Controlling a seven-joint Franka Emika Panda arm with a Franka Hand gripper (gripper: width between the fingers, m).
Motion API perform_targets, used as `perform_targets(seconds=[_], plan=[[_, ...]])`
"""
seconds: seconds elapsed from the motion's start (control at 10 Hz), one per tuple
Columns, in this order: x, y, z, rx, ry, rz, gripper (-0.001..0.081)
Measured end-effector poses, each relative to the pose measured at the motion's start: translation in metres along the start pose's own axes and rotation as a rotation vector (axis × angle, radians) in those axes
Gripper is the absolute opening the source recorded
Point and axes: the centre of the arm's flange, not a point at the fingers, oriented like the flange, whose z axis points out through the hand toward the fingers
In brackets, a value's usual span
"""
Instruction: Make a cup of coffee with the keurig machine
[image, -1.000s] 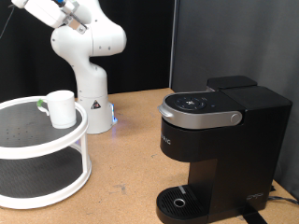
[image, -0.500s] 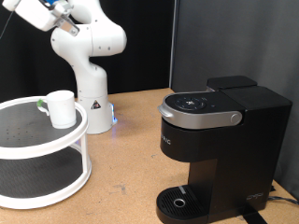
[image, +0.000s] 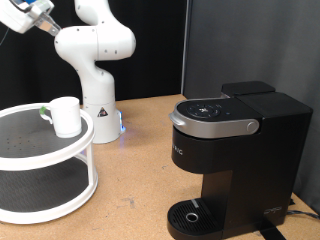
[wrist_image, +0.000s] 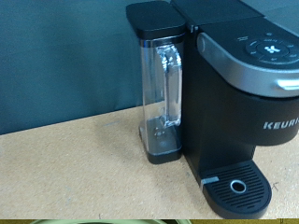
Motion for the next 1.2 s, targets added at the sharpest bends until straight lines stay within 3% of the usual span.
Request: perform_targets(seconds=[0.5, 1.2], plan=[[-0.018, 0.009, -0.032, -0.039, 0.047, -0.011, 0.0001], [-0.033, 0.019, -0.033, -0.041, 0.03, -0.025, 0.0001]])
